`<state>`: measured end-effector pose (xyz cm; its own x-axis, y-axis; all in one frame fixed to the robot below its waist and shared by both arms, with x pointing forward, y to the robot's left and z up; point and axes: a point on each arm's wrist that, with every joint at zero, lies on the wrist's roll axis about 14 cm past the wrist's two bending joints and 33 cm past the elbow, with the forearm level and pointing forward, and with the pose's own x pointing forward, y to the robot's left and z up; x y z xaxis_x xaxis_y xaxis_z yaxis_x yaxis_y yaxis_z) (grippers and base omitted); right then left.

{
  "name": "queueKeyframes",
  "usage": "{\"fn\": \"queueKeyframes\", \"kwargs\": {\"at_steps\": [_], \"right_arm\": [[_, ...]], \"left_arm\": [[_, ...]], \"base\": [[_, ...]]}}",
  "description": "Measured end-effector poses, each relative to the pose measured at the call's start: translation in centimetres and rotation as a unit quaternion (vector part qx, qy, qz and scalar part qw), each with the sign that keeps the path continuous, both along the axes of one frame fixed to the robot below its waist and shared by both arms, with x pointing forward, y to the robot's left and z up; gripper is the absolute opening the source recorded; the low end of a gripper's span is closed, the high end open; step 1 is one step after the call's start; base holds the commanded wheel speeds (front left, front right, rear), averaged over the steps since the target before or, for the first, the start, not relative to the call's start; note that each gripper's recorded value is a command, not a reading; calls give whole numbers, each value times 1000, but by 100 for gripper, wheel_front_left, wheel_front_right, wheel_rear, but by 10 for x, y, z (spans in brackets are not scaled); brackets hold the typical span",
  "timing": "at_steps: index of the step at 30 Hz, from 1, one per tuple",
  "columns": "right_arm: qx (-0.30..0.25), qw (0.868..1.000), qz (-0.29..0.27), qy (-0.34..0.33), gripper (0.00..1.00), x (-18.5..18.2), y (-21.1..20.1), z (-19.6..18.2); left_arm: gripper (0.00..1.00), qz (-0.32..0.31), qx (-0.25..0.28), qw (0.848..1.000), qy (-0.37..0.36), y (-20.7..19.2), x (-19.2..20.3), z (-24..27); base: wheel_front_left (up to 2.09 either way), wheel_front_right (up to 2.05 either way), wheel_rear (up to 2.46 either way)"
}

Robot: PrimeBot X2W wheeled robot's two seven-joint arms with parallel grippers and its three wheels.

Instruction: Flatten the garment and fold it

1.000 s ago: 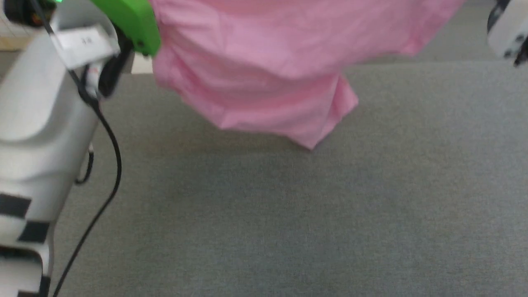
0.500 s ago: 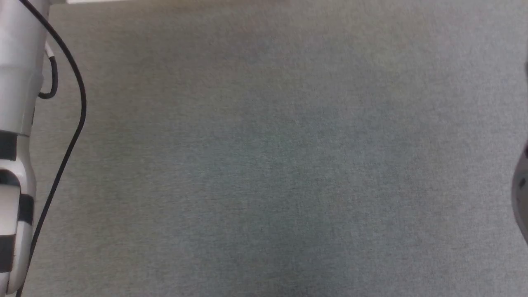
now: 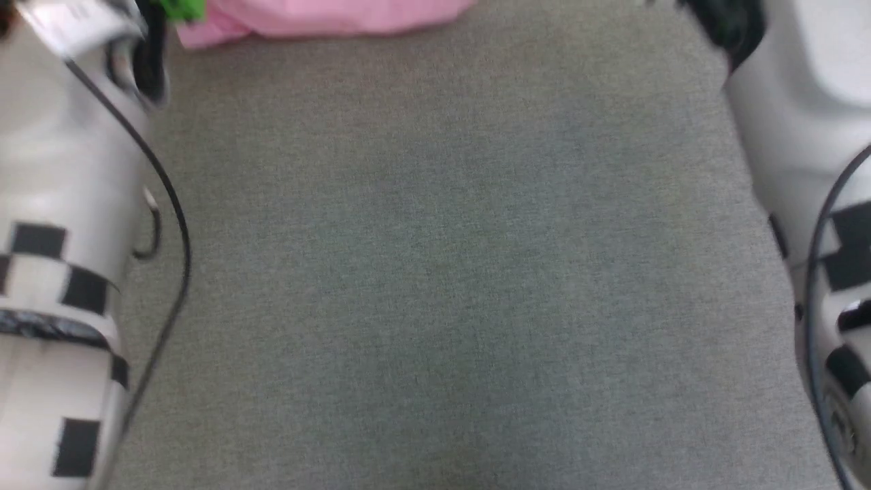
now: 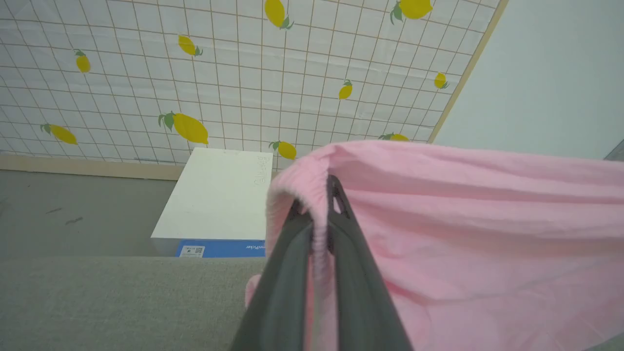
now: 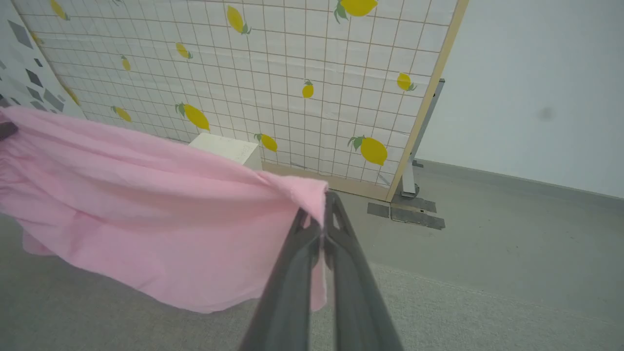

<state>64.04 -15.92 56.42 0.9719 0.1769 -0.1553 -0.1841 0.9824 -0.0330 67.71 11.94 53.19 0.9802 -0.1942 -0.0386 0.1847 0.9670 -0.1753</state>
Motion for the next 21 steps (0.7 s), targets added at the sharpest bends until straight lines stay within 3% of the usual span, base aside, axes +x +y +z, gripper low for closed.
{"fn": "queueKeyframes", "kwargs": {"at_steps": [5, 12, 21], "right_arm": [[3, 999, 15, 37, 0, -41, 3, -47], [60, 996, 20, 64, 0, -124, 2, -92], [115, 989, -12, 88, 0, -236, -19, -117]], "left_arm": [[0, -10, -20, 998, 53, -4, -45, -47], [0, -20, -17, 993, 116, 2, -131, -96], [0, -36, -17, 994, 105, -1, -227, -96]], "base": [[0, 0, 0], [0, 0, 0], [0, 0, 0]]}}
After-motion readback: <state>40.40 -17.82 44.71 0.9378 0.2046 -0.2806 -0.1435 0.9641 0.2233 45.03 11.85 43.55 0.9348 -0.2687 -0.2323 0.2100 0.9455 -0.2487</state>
